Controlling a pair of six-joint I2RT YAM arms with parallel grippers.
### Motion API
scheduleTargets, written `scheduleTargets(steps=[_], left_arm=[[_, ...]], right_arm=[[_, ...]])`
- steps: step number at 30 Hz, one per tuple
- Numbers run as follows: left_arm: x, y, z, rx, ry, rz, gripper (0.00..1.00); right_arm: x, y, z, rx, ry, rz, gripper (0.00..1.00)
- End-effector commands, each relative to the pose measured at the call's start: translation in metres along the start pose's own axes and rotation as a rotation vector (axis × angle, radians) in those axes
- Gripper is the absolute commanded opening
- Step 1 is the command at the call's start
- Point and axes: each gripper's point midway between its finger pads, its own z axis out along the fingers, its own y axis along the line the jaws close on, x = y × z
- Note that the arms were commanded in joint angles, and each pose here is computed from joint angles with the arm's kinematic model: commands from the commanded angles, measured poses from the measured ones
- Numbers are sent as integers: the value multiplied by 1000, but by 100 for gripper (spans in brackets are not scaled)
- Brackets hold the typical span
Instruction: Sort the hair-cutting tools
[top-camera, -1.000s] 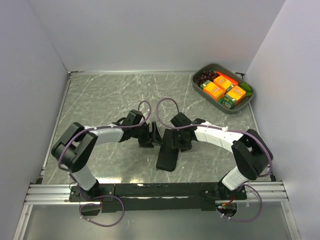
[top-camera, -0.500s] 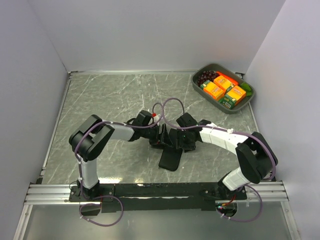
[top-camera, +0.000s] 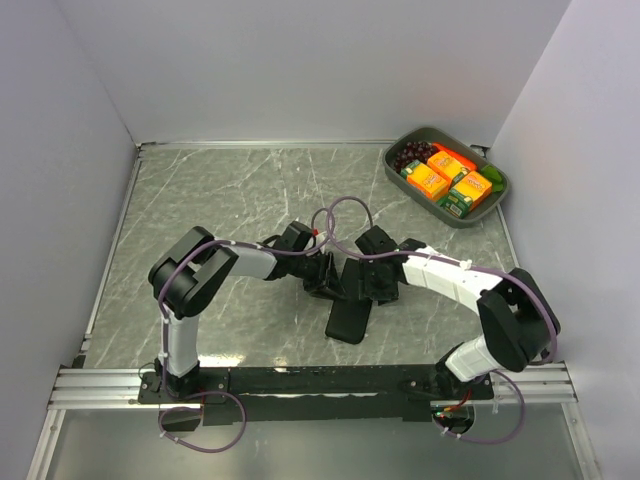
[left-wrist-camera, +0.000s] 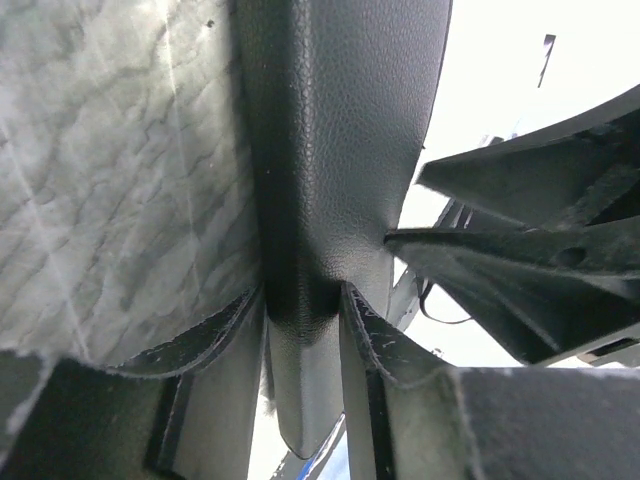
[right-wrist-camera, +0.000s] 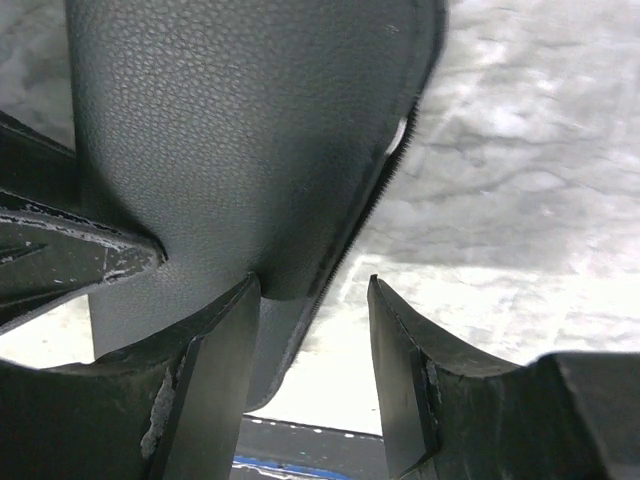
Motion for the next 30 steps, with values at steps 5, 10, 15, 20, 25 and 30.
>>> scheduleTargets(steps=[5, 10, 15, 20, 25, 30], left_arm=[[12, 34, 11, -130, 24, -15, 36], [10, 33, 11, -128, 21, -8, 35], [11, 34, 11, -131, 27, -7, 35], [11, 32, 11, -127, 27, 0, 35], [11, 32, 10, -127, 26, 1, 35], [11, 30, 10, -123, 25, 5, 35]], right_arm=[[-14, -26, -37, 106, -98, -5, 55], [-14, -27, -36, 106, -102, 2, 56], [-16, -21, -31, 78, -97, 9, 56], [-16, -15, -24, 60, -78, 5, 56], [-17, -11, -18, 49, -71, 1, 56], [-17, -10, -12, 48, -62, -3, 56]])
